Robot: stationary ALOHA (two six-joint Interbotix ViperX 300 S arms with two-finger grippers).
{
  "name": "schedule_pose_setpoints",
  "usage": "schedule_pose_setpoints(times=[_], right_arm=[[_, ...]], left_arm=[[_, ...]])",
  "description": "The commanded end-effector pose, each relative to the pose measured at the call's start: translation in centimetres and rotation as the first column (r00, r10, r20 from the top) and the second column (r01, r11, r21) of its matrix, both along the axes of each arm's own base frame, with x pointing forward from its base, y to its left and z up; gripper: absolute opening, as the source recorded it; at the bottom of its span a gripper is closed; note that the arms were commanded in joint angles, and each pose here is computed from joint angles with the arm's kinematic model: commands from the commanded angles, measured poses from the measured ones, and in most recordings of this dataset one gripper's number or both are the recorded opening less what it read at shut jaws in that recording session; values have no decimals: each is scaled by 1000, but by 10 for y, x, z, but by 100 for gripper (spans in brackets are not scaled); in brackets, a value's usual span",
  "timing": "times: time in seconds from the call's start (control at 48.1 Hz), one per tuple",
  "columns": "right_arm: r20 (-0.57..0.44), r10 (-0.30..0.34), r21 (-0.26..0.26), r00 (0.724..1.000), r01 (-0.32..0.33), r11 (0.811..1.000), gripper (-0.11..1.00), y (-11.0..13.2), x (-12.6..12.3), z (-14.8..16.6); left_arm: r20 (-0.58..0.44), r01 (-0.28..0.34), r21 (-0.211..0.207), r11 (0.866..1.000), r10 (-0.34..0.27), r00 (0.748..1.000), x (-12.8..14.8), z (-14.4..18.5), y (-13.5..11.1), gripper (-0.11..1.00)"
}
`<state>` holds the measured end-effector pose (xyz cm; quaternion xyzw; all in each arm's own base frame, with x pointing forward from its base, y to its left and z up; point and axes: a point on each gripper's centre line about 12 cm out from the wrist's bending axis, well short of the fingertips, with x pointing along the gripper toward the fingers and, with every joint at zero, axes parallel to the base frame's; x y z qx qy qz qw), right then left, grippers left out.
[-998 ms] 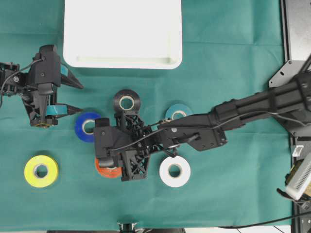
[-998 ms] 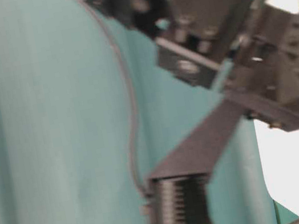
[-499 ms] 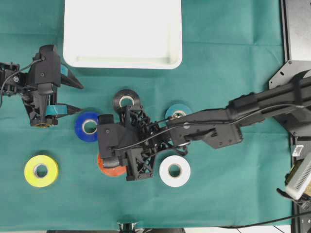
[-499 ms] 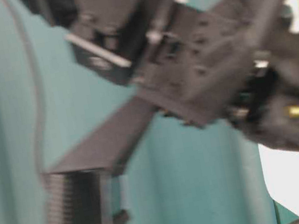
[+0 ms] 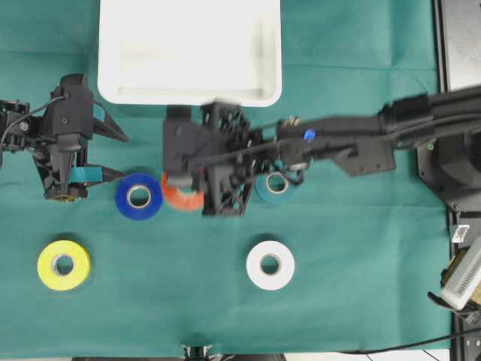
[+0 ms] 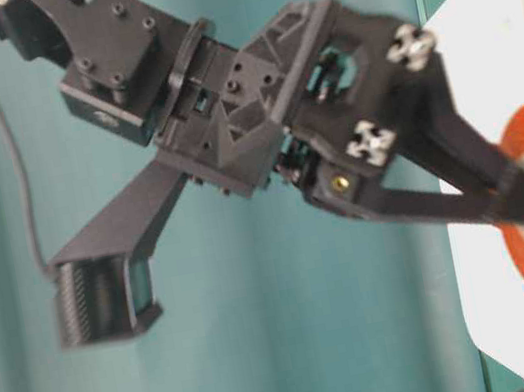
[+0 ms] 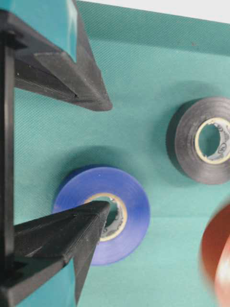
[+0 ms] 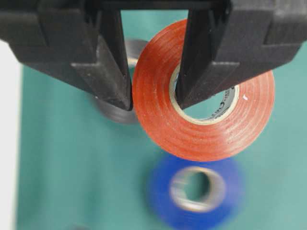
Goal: Put the tape alternately from left to right into the white case.
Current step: 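Carry the red roll into the white tray and release it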
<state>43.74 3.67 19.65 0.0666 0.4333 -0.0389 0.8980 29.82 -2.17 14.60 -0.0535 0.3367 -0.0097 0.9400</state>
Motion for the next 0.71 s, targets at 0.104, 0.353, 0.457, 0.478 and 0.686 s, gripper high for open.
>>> schedule_pose_setpoints(times=[0.104, 0.353, 0.457, 0.478, 0.686], right_arm=[[59, -66, -22, 996, 67, 997, 3, -37, -16, 26], [32, -200, -65, 979, 202, 977, 3, -102, -43, 18], [18, -258, -81, 966, 258, 963, 3, -129, -52, 9], [17, -273, -81, 962, 274, 958, 3, -136, -54, 6], [56, -347, -72, 936, 350, 934, 3, -173, -65, -7]], left_arm=[[15, 1, -4, 1000, -1, 1000, 1, 4, -1, 79], [17, 3, -3, 1000, -2, 1000, 1, 4, -1, 79], [18, 1, -4, 1000, -1, 1000, 2, 5, -1, 79], [18, 1, -4, 1000, -1, 1000, 2, 5, -1, 79], [20, 1, -4, 1000, -1, 1000, 2, 5, -1, 79]])
